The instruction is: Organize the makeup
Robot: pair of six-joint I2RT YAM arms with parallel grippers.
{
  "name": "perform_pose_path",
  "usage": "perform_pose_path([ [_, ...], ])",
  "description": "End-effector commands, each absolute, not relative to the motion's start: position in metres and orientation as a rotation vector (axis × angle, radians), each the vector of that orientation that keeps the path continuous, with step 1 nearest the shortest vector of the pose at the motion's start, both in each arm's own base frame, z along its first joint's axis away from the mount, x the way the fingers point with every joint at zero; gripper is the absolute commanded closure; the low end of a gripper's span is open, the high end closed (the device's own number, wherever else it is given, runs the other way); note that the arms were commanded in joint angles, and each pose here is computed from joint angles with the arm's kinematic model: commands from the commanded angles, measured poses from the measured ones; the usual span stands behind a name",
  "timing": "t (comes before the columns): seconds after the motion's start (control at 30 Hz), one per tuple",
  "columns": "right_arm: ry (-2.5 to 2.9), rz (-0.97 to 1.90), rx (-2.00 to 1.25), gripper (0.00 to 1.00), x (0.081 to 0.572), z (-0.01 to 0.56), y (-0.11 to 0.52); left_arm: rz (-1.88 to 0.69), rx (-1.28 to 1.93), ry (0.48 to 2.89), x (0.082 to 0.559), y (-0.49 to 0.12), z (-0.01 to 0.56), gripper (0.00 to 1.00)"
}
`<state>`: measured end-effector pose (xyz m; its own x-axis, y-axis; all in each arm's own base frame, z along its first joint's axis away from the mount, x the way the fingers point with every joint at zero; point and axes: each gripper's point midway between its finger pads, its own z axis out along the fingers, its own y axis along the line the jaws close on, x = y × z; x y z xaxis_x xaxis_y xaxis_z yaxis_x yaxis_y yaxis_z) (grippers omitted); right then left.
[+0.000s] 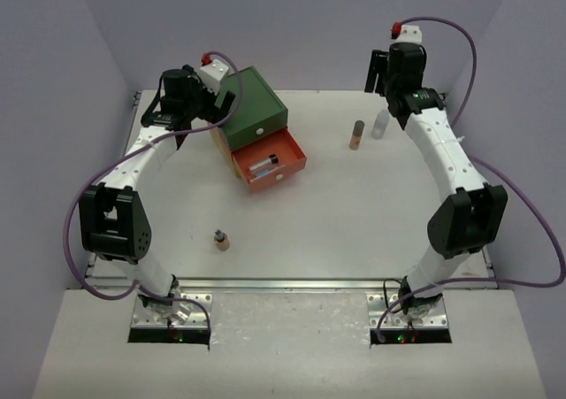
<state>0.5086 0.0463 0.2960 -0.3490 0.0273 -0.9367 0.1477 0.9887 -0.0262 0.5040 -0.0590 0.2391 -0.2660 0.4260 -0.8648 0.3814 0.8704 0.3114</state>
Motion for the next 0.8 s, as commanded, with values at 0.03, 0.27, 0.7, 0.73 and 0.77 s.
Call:
perform_pose_path([
  [0.03, 1.997, -0.21, 0.319, 0.28, 0.55, 0.257, 0.007, 0.065, 0.642, 2.01, 0.483, -0.053, 0.201, 0.0],
  [0.27, 2.039, -0.28, 0.368, 0.29, 0.585, 0.217, -0.012, 0.089, 0.655, 2.019, 0.481, -0.049, 0.197, 0.0],
  [0.7, 2.15, -0.256, 0.368, 0.38, 0.598, 0.146, -0.018, 0.078, 0.663, 2.045, 0.484, -0.051, 0.181, 0.0],
  [0.73, 2.156, -0.264, 0.37, 0.38, 0.597, 0.143, -0.019, 0.078, 0.663, 2.045, 0.485, -0.051, 0.181, 0.0],
  [0.77, 2.161, -0.272, 0.372, 0.39, 0.596, 0.14, -0.021, 0.077, 0.663, 2.045, 0.485, -0.051, 0.181, 0.0],
])
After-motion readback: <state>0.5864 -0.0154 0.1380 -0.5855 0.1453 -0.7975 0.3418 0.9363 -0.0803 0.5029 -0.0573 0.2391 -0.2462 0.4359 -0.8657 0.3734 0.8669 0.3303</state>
